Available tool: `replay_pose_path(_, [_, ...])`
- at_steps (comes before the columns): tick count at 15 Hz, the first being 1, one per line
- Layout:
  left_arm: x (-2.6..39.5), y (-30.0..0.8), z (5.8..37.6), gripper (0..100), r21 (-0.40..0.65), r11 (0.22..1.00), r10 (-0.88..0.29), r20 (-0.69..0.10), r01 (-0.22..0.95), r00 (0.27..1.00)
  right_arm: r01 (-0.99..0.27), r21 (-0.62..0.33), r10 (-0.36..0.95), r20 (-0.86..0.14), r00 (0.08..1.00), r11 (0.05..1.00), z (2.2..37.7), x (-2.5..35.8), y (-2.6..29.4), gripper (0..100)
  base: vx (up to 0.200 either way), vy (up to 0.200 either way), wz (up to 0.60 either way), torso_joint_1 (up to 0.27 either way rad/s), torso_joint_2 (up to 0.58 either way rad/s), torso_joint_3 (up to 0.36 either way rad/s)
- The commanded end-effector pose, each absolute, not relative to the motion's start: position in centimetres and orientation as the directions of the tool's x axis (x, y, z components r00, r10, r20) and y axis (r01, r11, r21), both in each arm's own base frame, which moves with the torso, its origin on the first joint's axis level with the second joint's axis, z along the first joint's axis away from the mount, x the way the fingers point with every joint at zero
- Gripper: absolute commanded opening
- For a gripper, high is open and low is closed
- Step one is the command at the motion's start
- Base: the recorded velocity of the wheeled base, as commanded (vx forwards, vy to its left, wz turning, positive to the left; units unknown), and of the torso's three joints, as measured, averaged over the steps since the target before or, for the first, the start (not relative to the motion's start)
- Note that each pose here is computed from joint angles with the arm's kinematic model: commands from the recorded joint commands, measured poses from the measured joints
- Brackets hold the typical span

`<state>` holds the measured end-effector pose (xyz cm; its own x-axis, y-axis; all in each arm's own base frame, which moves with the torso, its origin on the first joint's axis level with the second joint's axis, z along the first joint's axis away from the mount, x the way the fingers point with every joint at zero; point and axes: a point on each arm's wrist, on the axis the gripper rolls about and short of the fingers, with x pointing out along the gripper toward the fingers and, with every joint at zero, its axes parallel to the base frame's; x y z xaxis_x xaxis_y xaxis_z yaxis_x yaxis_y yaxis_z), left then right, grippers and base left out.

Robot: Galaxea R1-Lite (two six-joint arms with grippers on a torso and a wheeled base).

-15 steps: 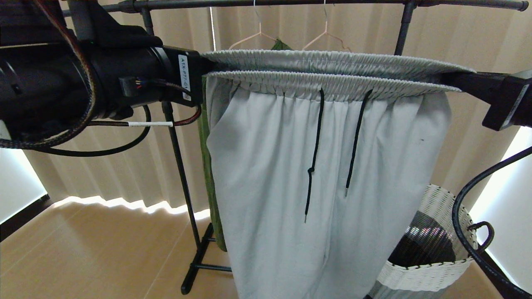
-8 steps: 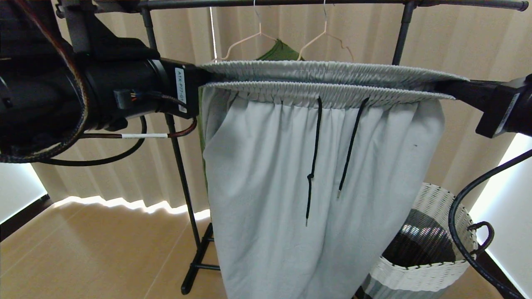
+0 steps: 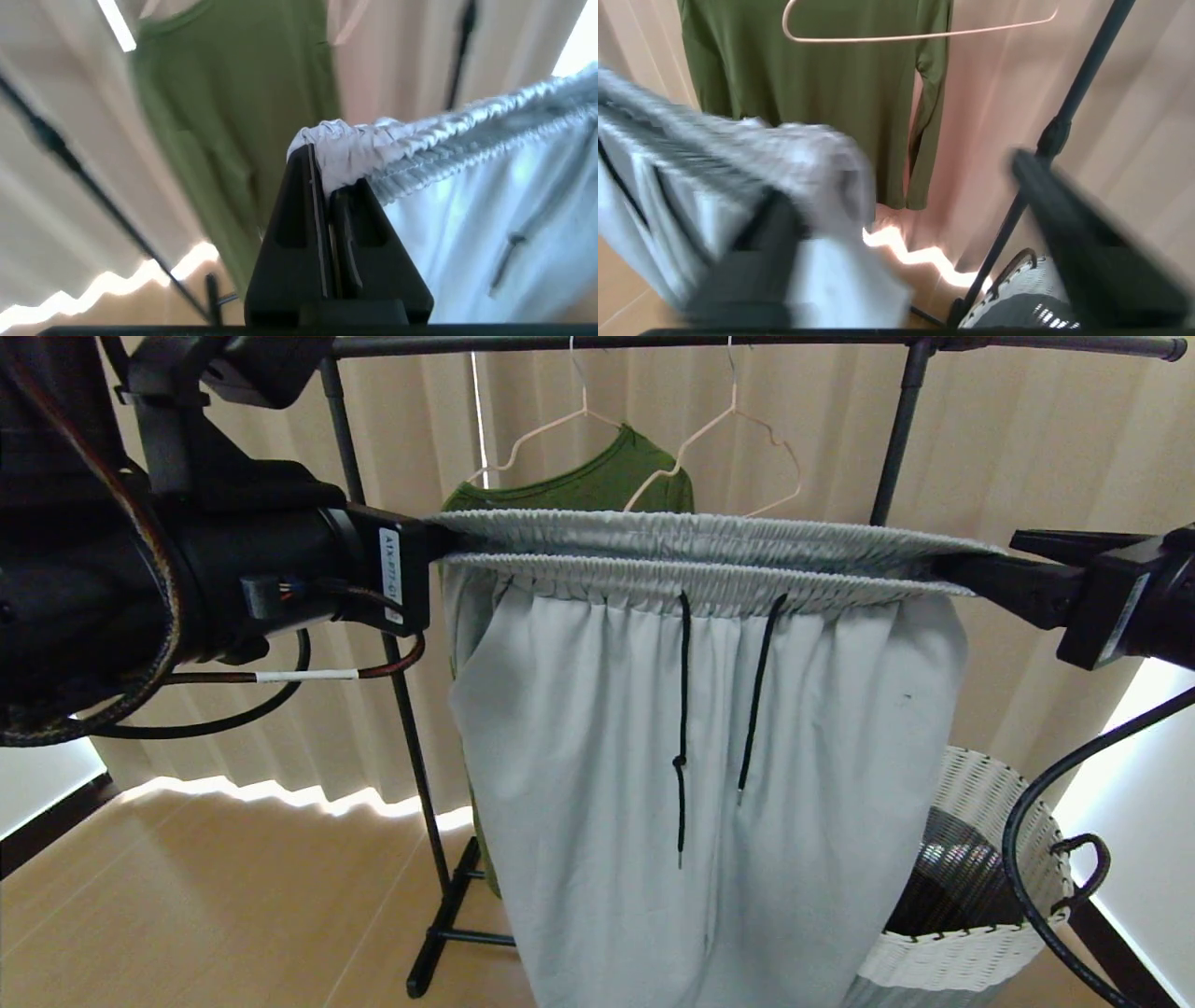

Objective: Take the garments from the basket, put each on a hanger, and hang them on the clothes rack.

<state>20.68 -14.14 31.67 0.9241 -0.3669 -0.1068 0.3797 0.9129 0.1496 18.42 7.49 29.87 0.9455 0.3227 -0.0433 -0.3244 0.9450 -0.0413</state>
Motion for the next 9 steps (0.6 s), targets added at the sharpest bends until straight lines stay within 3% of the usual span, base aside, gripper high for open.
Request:
replay_pose_path(1, [20.9,-13.9,31.4,0,0.153,0.923,-0.337,-0.114,0.352,0.934,-0.327,-0.041,0.325,-0.047,0.945,0.944,29.6,18.4,7.5,100,0.000,0.000,0.00,0.000,0.00,0.000])
replay_pose_path(5, [22.3,-13.0,30.9,0,0.169,0.944,-0.264,-0.129,0.283,0.956,-0.342,-0.037,0.341,-0.037,0.939,0.939,29.4,17.4,7.1,100,0.000,0.000,0.00,0.000,0.00,0.000])
replay_pose_path(9, [22.7,-12.6,30.8,0,0.180,0.958,-0.203,-0.130,0.224,0.971,-0.447,-0.035,0.447,-0.003,0.895,0.894,30.0,16.3,6.9,100,0.000,0.000,0.00,0.000,0.00,0.000])
